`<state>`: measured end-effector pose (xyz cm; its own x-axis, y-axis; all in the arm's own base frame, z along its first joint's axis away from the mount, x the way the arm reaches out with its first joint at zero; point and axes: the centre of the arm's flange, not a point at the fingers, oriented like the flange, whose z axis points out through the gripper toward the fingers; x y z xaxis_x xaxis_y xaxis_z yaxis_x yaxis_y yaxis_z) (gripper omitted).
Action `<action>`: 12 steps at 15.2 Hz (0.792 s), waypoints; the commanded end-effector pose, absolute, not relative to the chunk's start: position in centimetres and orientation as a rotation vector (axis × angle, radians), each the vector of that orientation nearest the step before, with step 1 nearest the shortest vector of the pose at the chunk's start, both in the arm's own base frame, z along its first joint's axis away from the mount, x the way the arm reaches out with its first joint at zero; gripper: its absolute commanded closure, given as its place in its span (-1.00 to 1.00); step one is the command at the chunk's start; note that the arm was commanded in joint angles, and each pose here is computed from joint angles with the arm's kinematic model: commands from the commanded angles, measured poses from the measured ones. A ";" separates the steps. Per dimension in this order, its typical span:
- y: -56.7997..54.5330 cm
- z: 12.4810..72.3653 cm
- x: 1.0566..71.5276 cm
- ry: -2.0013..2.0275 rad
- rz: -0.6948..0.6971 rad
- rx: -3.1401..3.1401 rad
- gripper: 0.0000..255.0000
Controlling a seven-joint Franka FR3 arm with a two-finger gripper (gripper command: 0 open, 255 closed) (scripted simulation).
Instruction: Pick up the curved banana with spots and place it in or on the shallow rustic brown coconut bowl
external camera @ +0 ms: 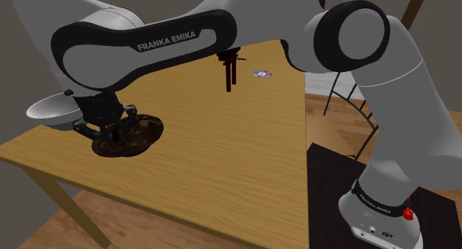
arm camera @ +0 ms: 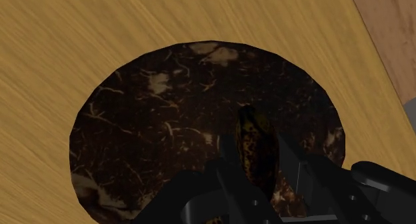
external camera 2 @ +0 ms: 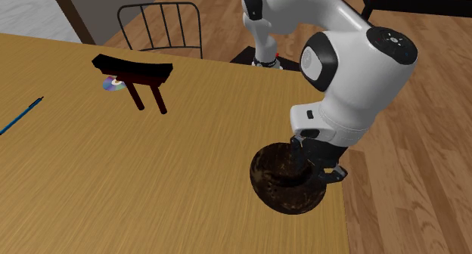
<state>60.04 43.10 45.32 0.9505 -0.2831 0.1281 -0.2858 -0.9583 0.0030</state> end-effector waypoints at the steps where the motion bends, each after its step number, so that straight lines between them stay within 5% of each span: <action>1: 43.1 45.3 60.0 -0.449 0.198 3.081 1.00; 2: 43.1 45.3 60.0 -0.449 0.198 3.081 -1.00; 12: 43.3 50.3 59.4 -0.449 0.198 3.081 -1.00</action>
<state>59.30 43.28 49.76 0.9504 -0.2828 0.1293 -0.2854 -0.9584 0.0015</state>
